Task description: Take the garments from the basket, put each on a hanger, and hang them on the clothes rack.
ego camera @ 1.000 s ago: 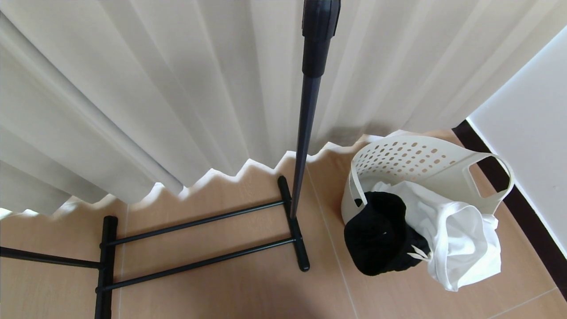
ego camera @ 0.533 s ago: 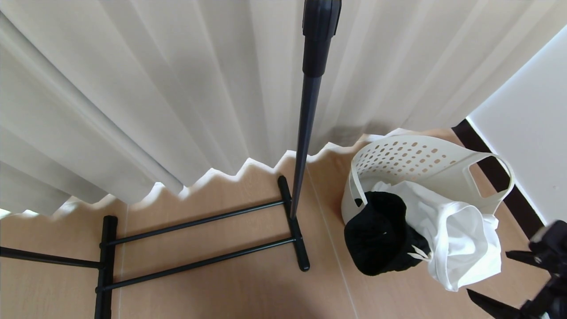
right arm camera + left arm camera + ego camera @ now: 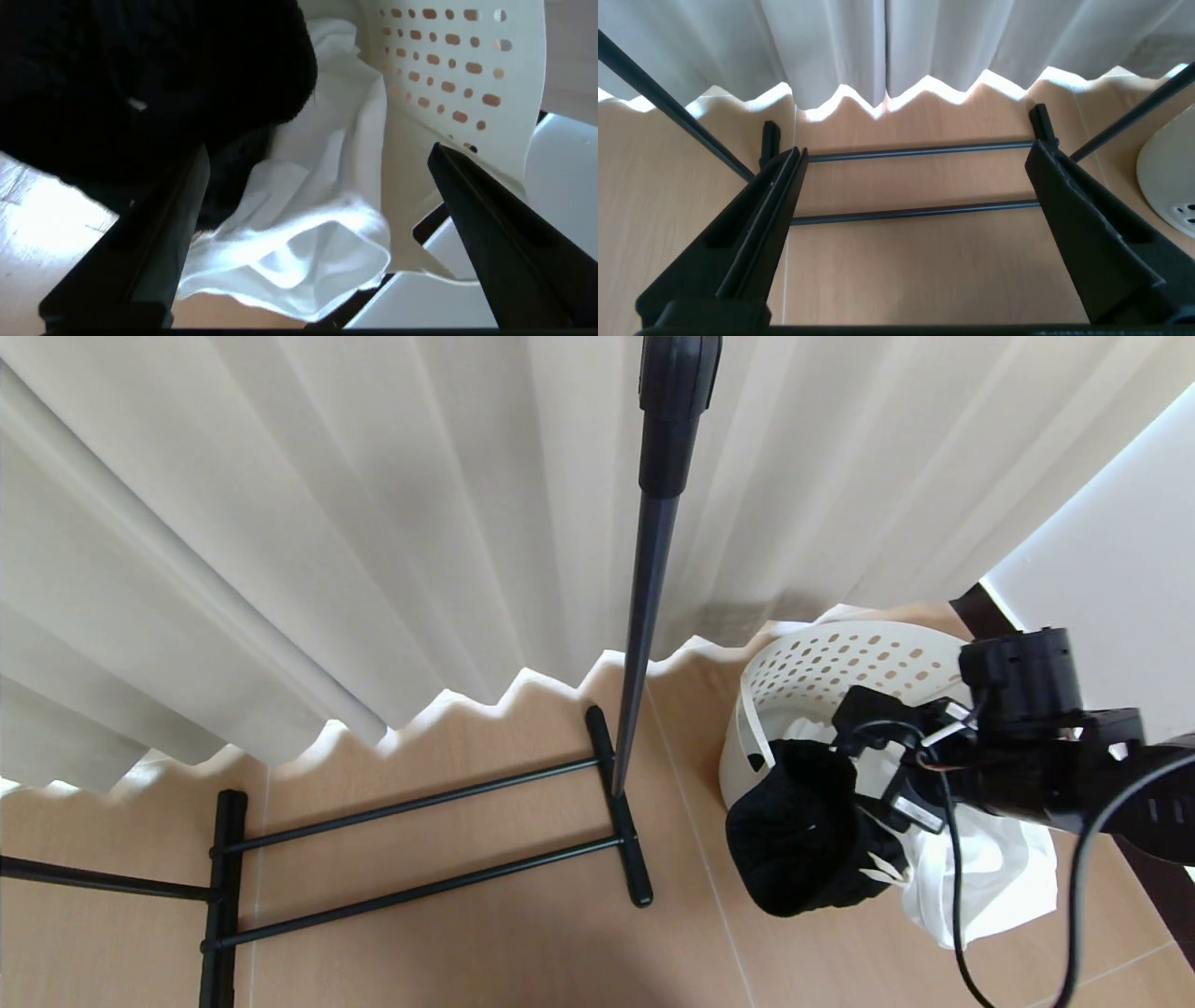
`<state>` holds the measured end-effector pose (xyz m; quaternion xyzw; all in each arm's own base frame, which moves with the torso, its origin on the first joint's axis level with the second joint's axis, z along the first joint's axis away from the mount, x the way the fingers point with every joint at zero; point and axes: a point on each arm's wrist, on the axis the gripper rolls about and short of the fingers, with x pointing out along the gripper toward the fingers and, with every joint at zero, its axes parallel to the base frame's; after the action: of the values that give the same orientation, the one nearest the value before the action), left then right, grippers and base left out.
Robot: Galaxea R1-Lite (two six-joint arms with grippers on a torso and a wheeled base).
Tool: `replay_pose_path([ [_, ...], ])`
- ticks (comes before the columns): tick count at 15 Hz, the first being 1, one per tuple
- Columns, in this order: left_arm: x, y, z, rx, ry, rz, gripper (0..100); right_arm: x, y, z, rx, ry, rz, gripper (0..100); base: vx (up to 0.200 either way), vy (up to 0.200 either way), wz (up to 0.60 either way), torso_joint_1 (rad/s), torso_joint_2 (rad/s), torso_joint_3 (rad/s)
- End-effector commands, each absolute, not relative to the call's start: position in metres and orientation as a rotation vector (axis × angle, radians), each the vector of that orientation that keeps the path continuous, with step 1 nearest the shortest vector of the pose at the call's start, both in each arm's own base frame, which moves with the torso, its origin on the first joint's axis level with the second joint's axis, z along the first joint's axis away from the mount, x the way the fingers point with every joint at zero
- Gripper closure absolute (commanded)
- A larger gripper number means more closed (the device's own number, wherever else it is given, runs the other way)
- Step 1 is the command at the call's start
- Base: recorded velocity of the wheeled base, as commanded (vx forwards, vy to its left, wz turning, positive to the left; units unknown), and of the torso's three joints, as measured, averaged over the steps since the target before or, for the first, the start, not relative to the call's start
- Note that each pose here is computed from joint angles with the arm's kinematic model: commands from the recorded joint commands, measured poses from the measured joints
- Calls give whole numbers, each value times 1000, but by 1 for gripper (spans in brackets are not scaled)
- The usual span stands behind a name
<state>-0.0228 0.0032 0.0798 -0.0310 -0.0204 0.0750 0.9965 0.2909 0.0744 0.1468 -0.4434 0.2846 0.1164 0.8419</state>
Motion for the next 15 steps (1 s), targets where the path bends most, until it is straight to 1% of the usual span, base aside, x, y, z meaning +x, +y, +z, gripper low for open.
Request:
replay_pose_path([
  [1,-23,3,80,-62,-40,151,0,334,86,104,-966,646,246,0,0,0,0,0,0,0],
  [3,-23,3,80,-62,-40,151,0,347,89,96,-958,621,231,0,0,0,0,0,0,0],
  [8,-23,3,80,-62,-40,151,0,372,84,88,-940,620,199,0,0,0,0,0,0,0],
  [12,-23,3,80,-62,-40,151,0,381,82,76,-931,606,188,0,0,0,0,0,0,0],
  [13,-23,3,80,-62,-40,151,0,387,83,71,-921,562,167,100,0,0,0,0,0,0],
  [15,-23,3,80,-62,-40,151,0,385,83,66,-918,559,170,100,0,0,0,0,0,0],
])
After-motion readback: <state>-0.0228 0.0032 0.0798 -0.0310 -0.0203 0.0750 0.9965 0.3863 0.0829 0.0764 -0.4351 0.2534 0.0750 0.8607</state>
